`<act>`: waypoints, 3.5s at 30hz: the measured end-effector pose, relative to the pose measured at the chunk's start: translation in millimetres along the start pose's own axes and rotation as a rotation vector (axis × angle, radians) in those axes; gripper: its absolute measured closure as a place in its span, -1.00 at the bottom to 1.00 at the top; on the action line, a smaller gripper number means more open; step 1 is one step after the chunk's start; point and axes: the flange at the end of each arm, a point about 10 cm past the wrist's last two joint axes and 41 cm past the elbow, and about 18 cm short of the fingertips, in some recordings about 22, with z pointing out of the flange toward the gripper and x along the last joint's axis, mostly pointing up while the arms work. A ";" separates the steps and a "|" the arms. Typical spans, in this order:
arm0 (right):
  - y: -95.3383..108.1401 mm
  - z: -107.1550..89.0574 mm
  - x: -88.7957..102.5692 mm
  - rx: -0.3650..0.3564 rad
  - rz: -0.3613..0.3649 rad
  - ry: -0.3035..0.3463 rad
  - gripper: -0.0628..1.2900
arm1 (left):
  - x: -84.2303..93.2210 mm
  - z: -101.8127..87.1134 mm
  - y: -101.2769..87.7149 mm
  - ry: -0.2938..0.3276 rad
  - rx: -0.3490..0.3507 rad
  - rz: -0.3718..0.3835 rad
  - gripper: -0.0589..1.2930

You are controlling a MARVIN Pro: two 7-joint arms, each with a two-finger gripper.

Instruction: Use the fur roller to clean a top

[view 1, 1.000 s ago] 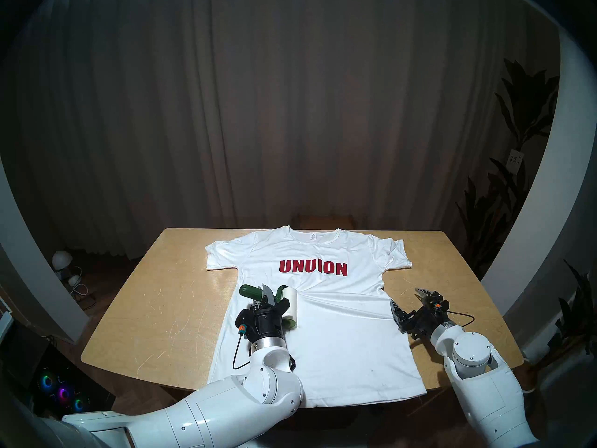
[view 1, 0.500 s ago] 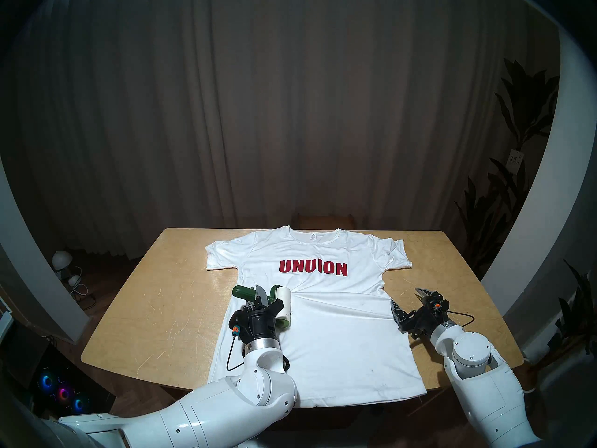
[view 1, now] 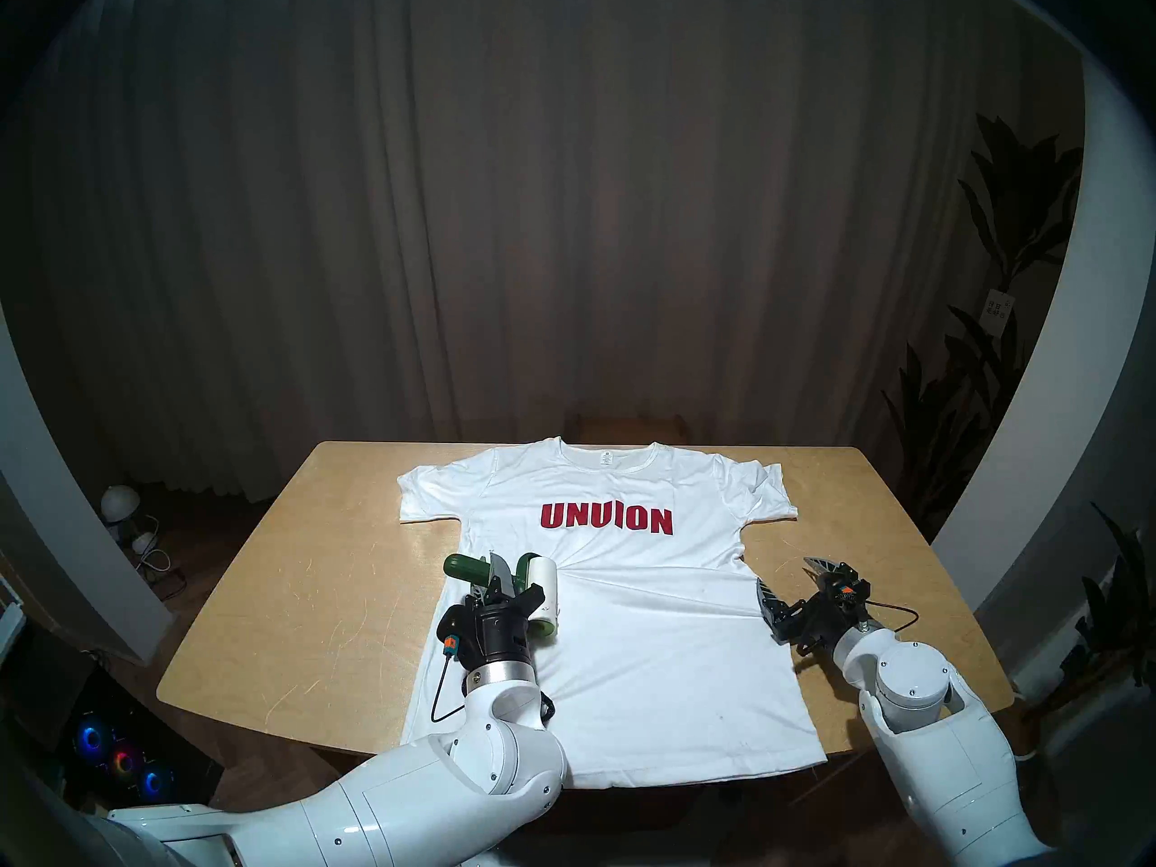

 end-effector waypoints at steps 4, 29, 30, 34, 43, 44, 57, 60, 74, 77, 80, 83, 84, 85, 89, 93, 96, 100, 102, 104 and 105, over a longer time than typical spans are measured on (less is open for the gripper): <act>0.0 0.2 0.1 0.000 -0.001 0.000 -0.90 | 2.6 1.1 -2.9 0.007 0.004 0.004 0.72; 0.4 2.5 1.8 -0.002 -0.016 0.000 -0.89 | 33.8 6.3 -7.5 0.020 0.108 -0.104 0.73; 0.3 2.5 1.8 -0.002 -0.016 -0.001 -0.89 | 35.9 6.3 -6.6 0.017 0.116 -0.116 0.73; 0.4 2.5 1.7 -0.003 -0.016 -0.001 -0.89 | 40.9 6.3 -5.9 0.008 0.135 -0.143 0.76; 0.2 2.5 1.4 -0.006 -0.012 -0.001 -0.89 | 47.0 1.2 -16.1 -0.051 0.192 -0.152 0.75; 0.2 2.4 1.4 -0.006 -0.012 0.000 -0.89 | 47.6 1.0 -16.8 -0.055 0.194 -0.151 0.76; -0.5 2.4 1.0 -0.013 -0.006 0.001 -0.89 | 60.7 5.6 -28.4 -0.066 0.173 -0.129 0.76; -0.7 2.4 0.9 -0.016 -0.005 0.001 -0.89 | 64.3 8.3 -32.2 -0.059 0.174 -0.129 0.76; -2.2 2.3 0.2 -0.033 0.003 0.005 -0.89 | 83.5 23.5 -52.8 -0.016 0.182 -0.121 0.76; -3.2 2.4 0.0 -0.035 0.004 0.007 -0.89 | 88.2 26.6 -56.1 -0.010 0.183 -0.119 0.77; -4.1 2.5 -0.2 -0.039 0.006 0.009 -0.89 | 94.8 30.8 -60.5 0.001 0.186 -0.116 0.77; -4.6 2.7 -0.4 -0.044 0.008 0.011 -0.89 | 102.6 35.8 -66.4 0.014 0.191 -0.110 0.77; -4.8 2.7 -0.5 -0.045 0.008 0.011 -0.88 | 105.0 37.3 -68.1 0.018 0.194 -0.108 0.77; -5.0 2.7 -0.6 -0.047 0.009 0.012 -0.84 | 108.6 39.5 -70.9 0.024 0.197 -0.105 0.77; -5.8 2.9 -0.7 -0.053 0.009 0.014 -0.82 | 118.8 44.7 -79.4 0.039 0.209 -0.097 0.77; -6.7 3.0 -0.8 -0.059 0.010 0.017 -0.82 | 127.3 47.9 -88.9 0.048 0.226 -0.089 0.77; -7.8 3.3 -0.8 -0.065 0.010 0.019 -0.82 | 134.0 49.7 -97.8 0.054 0.242 -0.081 0.77; -8.9 3.7 -0.7 -0.070 0.011 0.022 -0.82 | 141.0 51.6 -106.5 0.060 0.260 -0.079 0.77; -9.8 3.8 -0.6 -0.071 0.011 0.023 -0.81 | 145.1 53.1 -110.1 0.064 0.268 -0.082 0.77; -10.3 3.9 -0.6 -0.073 0.014 0.026 -0.81 | 150.1 55.2 -113.3 0.070 0.274 -0.086 0.77; -10.5 4.0 -0.7 -0.073 0.016 0.026 -0.81 | 151.6 55.8 -114.0 0.072 0.274 -0.088 0.77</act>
